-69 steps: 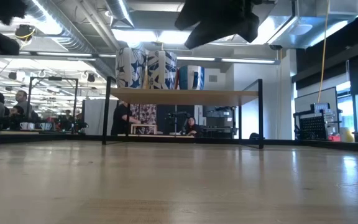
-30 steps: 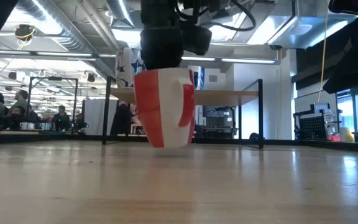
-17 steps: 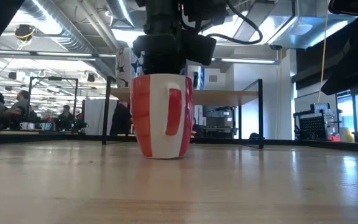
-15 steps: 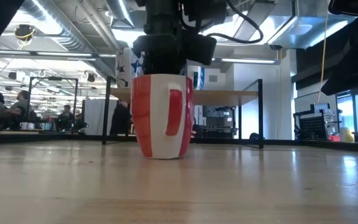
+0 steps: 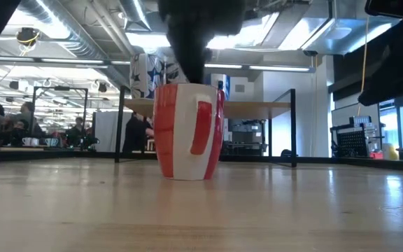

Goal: Place coffee mugs
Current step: Put the red mug on the shelf

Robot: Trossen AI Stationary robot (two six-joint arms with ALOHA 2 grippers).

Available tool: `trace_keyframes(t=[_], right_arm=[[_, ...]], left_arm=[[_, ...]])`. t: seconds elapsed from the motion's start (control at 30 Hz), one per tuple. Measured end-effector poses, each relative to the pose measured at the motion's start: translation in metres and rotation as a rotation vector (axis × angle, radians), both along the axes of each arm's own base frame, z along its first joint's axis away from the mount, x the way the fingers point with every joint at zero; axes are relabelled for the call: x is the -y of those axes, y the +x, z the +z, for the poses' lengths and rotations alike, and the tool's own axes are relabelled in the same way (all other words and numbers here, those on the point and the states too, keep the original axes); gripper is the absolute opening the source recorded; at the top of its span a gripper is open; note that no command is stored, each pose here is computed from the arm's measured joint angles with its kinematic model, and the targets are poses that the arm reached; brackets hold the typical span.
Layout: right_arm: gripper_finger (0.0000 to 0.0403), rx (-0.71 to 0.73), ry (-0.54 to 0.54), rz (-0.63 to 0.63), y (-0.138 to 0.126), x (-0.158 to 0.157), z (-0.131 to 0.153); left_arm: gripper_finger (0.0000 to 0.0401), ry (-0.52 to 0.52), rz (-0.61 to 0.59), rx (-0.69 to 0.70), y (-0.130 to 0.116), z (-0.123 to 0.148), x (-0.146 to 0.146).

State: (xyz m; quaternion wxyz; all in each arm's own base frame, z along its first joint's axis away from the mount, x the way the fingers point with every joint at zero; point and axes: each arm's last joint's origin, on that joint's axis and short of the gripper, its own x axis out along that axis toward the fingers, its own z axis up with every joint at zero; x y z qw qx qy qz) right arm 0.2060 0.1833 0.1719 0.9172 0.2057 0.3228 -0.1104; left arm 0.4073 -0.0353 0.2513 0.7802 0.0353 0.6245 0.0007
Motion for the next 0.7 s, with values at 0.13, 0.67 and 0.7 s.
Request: trace_keyframes(t=[0.13, 0.67, 0.7], right_arm=[[0.0161, 0.003, -0.039, 0.049, 0.008, 0.005, 0.002], [0.0273, 0.16, -0.147, 0.301, 0.078, 0.027, -0.024], [0.028, 0.183, -0.161, 0.314, 0.08, 0.025, -0.027]], left_arm=[[0.0122, -0.009, 0.013, 0.064, -0.002, 0.035, 0.009], [0.0122, -0.02, 0.131, 0.432, -0.111, 0.108, 0.075], [0.0121, -0.047, 0.154, 0.466, -0.118, 0.107, 0.077]])
